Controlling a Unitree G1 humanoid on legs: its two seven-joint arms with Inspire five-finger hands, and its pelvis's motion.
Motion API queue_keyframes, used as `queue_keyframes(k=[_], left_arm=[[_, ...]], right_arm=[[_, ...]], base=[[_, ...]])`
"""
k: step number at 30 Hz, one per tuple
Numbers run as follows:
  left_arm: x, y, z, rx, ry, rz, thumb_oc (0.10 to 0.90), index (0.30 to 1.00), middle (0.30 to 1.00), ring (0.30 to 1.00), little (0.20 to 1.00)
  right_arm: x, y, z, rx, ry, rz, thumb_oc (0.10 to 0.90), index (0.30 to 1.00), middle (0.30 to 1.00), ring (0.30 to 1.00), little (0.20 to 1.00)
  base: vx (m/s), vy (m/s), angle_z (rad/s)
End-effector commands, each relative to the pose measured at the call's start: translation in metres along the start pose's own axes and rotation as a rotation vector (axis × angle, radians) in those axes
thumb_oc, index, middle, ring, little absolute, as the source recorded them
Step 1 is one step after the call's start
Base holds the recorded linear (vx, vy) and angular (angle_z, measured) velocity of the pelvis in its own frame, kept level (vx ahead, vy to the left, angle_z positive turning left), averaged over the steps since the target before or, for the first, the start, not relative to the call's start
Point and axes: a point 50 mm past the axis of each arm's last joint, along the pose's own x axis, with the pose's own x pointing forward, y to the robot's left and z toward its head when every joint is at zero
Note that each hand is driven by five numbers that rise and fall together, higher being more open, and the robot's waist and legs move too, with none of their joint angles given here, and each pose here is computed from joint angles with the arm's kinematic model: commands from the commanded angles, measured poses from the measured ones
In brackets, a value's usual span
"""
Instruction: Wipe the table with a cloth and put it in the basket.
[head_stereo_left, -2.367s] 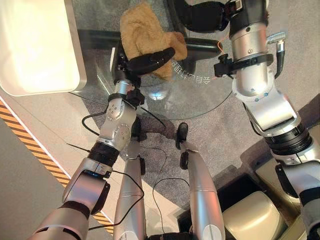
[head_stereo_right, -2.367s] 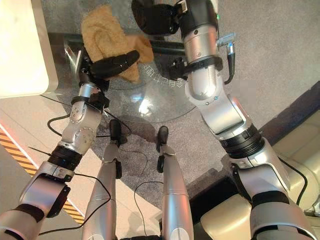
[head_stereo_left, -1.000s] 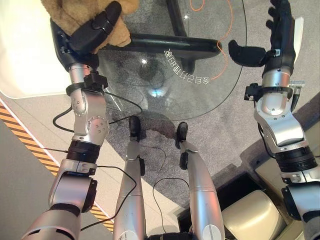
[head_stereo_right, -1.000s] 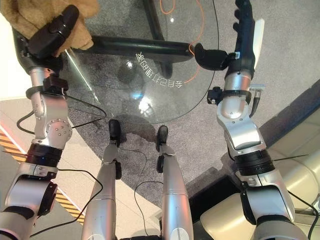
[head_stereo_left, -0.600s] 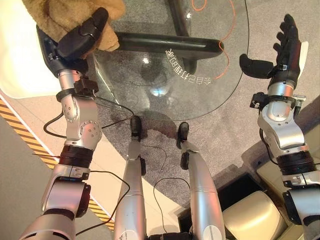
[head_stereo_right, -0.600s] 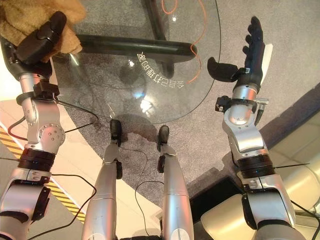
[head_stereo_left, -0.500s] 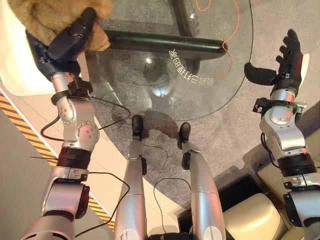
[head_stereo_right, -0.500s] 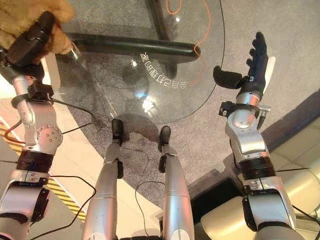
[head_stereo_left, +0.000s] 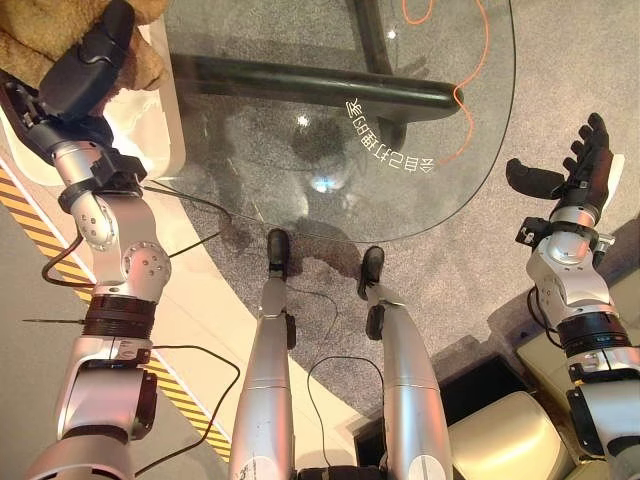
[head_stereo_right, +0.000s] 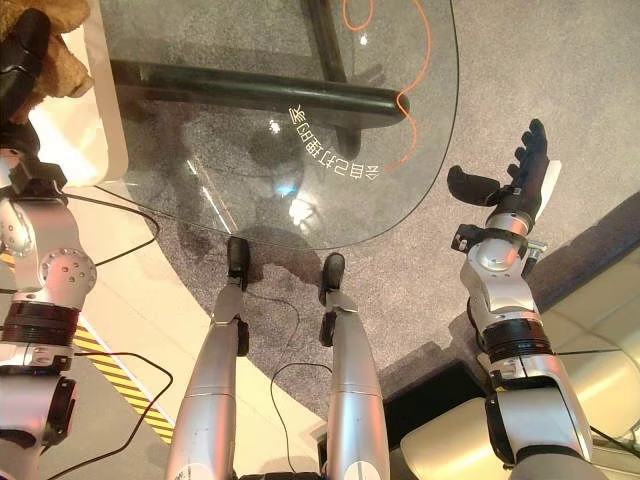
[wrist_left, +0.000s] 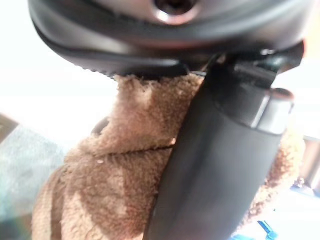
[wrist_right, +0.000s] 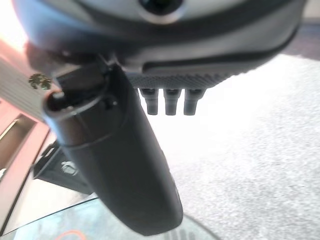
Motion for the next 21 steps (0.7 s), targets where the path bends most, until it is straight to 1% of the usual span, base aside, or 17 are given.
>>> queue_keyframes(k=[1,6,9,16,21], left_arm=[[0.03,-0.023,0.068,-0.114,-0.38,-0.038,0.1,0.3,0.3,0.3,0.2],[0.036,-0.018,0.071,-0.044,-0.386,0.039,0.1,0.3,0.3,0.3,0.2],[0.042,-0.009,0.075,0.017,-0.39,0.103,0.1,0.3,0.3,0.3,0.2],[0.05,0.003,0.078,0.083,-0.385,0.178,0.1,0.3,0.3,0.3,0.2],[0.054,0.009,0.077,0.179,-0.362,0.211,0.1,0.3,0.3,0.3,0.2]], right_arm=[[0.013,-0.036,0.022,0.02,-0.11,-0.1,0.8,0.9,0.9,0.9,0.9],[0.014,-0.037,0.016,0.005,-0.078,-0.099,0.8,0.9,0.9,0.9,0.9],[0.016,-0.038,0.012,-0.009,-0.056,-0.092,0.8,0.9,0.9,0.9,0.9],[0.017,-0.041,0.005,-0.019,-0.026,-0.087,0.8,0.9,0.9,0.9,0.9],[0.016,-0.041,0.001,-0.025,-0.016,-0.078,0.8,0.9,0.9,0.9,0.9]], base=[[0.0,0.0,0.0],[0.0,0.0,0.0],[0.0,0.0,0.0],[0.0,0.0,0.0],[0.0,0.0,0.0]])
